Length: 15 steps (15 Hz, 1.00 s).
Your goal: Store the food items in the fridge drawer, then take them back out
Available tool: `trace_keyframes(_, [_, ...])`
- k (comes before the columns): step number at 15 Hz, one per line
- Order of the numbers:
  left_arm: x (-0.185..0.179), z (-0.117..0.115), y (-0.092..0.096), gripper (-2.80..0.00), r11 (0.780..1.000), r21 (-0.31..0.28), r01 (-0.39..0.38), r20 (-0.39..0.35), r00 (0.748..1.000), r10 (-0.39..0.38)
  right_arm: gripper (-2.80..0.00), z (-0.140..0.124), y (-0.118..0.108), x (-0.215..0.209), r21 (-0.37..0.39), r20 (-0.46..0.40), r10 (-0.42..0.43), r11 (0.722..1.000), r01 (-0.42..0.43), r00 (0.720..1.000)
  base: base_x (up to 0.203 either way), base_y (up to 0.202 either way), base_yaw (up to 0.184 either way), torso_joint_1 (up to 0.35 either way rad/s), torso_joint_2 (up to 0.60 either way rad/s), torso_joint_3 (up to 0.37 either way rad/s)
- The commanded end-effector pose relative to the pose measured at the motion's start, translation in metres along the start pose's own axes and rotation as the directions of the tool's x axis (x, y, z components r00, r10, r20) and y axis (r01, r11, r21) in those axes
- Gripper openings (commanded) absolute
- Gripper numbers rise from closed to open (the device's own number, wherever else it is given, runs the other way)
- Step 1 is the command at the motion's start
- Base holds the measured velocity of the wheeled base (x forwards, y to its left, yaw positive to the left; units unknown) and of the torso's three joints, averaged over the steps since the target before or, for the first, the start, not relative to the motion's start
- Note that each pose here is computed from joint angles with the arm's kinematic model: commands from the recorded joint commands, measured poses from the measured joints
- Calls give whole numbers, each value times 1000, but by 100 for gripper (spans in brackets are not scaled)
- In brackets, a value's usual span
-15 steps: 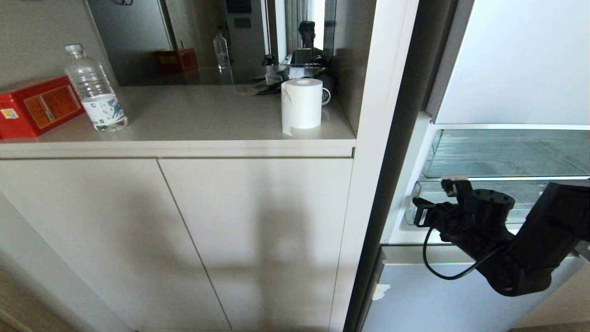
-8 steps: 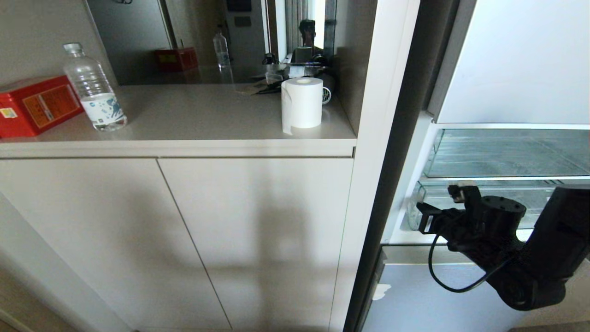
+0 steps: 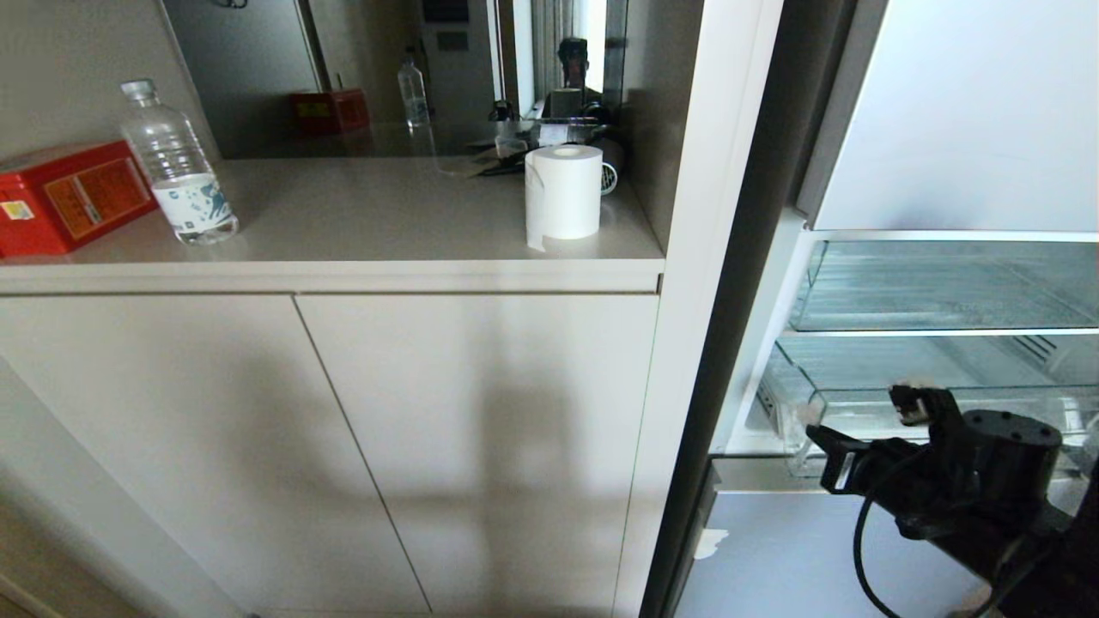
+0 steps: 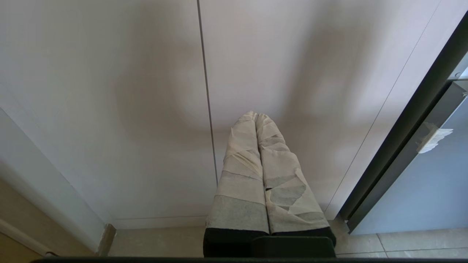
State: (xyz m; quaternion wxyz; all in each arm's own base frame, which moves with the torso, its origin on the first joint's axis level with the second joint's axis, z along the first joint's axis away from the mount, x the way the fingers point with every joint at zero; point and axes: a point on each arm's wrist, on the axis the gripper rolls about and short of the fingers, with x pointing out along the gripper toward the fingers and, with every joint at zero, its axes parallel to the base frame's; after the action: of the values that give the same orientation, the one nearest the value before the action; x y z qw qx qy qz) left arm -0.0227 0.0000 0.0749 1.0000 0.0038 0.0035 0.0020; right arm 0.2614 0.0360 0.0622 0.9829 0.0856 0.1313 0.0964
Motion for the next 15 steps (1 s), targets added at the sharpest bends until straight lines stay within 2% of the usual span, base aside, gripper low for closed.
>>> trace_keyframes(1, [0, 0, 0, -280, 1000, 0, -1, -1, 1000, 1, -280, 2, 2, -25, 10, 0, -4, 1000, 4, 1000, 0, 0, 0, 0, 0, 0])
trace_keyframes(6, [0, 0, 0, -280, 1000, 0, -1, -1, 1000, 1, -280, -5, 3, -43, 30, -40, -17, 999, 19, 999, 0, 0, 0, 0, 0, 0])
trace_keyframes(7, [0, 0, 0, -280, 1000, 0, -1, -1, 1000, 1, 0, -5, 3, -43, 29, -40, -18, 999, 19, 999, 0, 0, 0, 0, 0, 0])
trace_keyframes(12, [0, 0, 0, -280, 1000, 0, -1, -1, 1000, 1, 0, -1, 5, -63, 32, -20, -14, 999, 14, 1000, 0, 0, 0, 0, 0, 0])
trace_keyframes(15, [0, 0, 0, -280, 1000, 0, -1, -1, 1000, 1, 0, 19, 8, -83, 44, 91, -19, 999, 15, 996, 0, 0, 0, 0, 0, 0])
